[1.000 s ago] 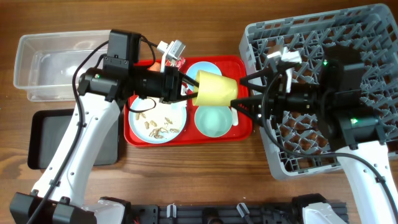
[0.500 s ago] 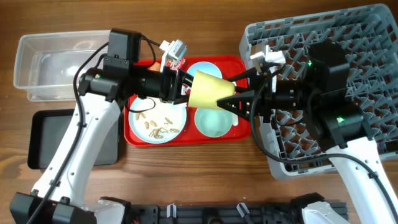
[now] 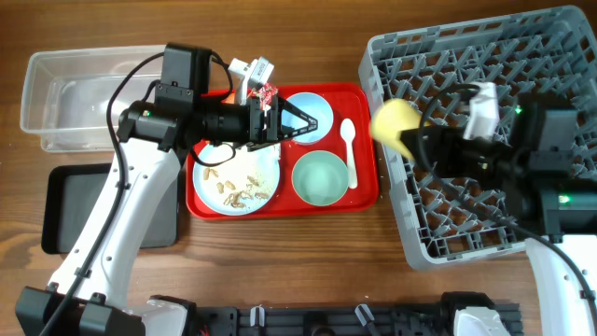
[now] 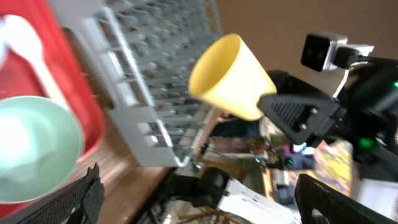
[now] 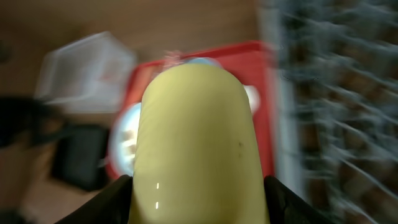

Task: Sort waste into correct bins and load items into the dishwasher rack
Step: 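Carry the yellow cup with the right gripper and place it in the rack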

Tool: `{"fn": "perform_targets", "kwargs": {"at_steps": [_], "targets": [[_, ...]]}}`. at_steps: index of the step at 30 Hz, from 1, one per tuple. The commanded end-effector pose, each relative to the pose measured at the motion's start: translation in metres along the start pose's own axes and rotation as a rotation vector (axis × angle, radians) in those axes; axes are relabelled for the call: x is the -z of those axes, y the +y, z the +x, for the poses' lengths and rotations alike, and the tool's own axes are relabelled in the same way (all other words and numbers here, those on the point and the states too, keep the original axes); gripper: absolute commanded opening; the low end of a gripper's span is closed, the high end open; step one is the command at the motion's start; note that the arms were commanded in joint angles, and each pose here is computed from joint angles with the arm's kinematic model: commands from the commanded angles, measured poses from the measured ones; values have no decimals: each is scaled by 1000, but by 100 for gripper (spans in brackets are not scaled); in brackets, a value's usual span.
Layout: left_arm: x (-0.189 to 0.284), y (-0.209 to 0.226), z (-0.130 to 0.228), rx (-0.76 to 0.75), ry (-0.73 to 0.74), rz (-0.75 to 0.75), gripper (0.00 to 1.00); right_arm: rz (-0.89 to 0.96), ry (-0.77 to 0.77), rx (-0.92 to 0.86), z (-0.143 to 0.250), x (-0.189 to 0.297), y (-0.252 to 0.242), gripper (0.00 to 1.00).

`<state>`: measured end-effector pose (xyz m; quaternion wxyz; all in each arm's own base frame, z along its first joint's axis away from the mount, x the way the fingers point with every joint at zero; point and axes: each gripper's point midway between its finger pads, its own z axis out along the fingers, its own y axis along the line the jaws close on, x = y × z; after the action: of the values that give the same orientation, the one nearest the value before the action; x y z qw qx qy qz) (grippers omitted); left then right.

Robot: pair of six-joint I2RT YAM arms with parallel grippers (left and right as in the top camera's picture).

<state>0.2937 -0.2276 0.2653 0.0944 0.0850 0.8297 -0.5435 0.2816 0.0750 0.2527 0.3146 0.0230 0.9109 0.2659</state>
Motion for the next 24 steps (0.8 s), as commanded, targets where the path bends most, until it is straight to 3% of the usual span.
{"fn": "perform_targets", "kwargs": {"at_steps": [1, 5, 12, 13, 16, 18, 24], "targets": [[2, 13, -5, 9, -36, -93, 100, 397, -30, -159, 0, 12, -77, 53], [3, 20, -1, 36, -30, -129, 100, 566, 111, -334, 36, 12, -109, 51], [5, 30, 0, 57, -38, -186, 100, 567, 367, -378, 68, -22, -125, 51], [5, 30, 0, 57, -38, -186, 100, 546, 383, -366, 68, -30, -125, 53], [5, 30, 0, 57, -37, -186, 100, 534, 416, -359, 69, -42, -130, 79], [5, 31, 1, 62, -35, -187, 100, 535, 422, -361, 70, -43, -131, 86], [6, 36, -2, 57, -52, -222, 100, 487, 339, -299, 52, -33, -108, 89]]}}
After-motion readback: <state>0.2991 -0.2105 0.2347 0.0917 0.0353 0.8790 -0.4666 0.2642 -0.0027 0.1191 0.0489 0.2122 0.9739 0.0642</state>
